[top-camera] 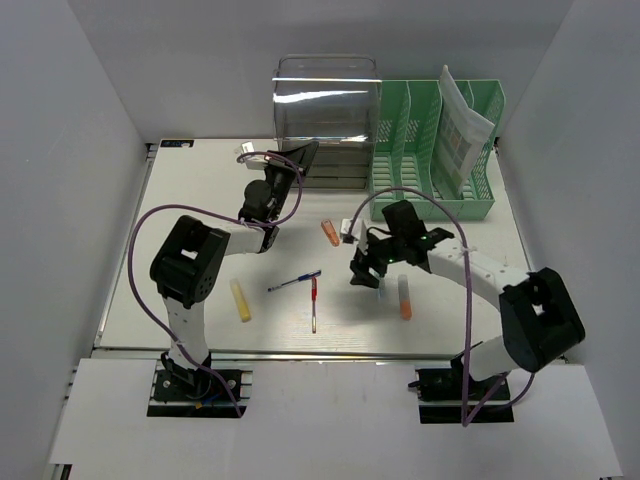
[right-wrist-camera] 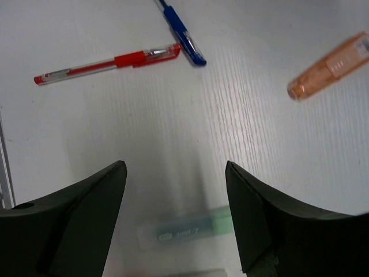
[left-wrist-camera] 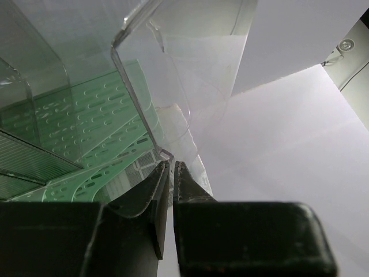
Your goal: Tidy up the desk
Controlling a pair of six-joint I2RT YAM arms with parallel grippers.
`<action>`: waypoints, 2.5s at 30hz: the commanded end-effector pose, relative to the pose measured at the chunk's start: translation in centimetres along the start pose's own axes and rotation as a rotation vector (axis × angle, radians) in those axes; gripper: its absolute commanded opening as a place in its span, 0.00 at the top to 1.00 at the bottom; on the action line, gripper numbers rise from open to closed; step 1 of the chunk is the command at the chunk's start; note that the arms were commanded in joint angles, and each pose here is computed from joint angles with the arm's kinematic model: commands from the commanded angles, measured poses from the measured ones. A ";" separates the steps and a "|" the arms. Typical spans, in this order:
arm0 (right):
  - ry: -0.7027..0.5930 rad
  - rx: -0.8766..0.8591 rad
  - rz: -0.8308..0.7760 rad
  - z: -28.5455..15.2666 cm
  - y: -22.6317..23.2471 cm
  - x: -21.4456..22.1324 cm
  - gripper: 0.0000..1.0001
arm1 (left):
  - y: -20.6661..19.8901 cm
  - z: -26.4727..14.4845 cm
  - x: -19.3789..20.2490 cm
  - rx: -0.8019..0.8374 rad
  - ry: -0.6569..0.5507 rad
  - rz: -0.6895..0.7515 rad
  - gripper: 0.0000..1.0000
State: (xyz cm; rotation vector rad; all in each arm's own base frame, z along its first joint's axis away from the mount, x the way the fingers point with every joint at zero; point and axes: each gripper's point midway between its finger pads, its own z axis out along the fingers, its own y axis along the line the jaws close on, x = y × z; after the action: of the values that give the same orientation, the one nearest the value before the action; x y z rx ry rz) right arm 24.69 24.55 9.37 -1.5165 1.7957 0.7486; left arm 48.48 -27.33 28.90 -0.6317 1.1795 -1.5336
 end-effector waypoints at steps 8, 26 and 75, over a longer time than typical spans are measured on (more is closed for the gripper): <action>-0.087 0.013 -0.252 5.2 -2.6 -6.9 0.40 | -2.4 0.5 -0.7 0.064 -0.009 -0.004 1.00; -0.045 0.034 -0.350 10.7 -3.9 -6.7 0.29 | -2.7 0.8 -0.8 0.070 -0.015 -0.004 1.00; 0.205 -0.470 -0.488 13.2 -0.7 1.1 0.60 | -2.2 0.5 -1.5 0.054 -0.034 0.000 1.00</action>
State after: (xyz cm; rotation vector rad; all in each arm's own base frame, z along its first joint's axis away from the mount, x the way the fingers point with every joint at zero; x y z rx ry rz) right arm 27.86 35.76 2.17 -2.2229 1.2734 0.7917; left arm 48.77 -27.24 28.55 -0.6411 1.1953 -1.5233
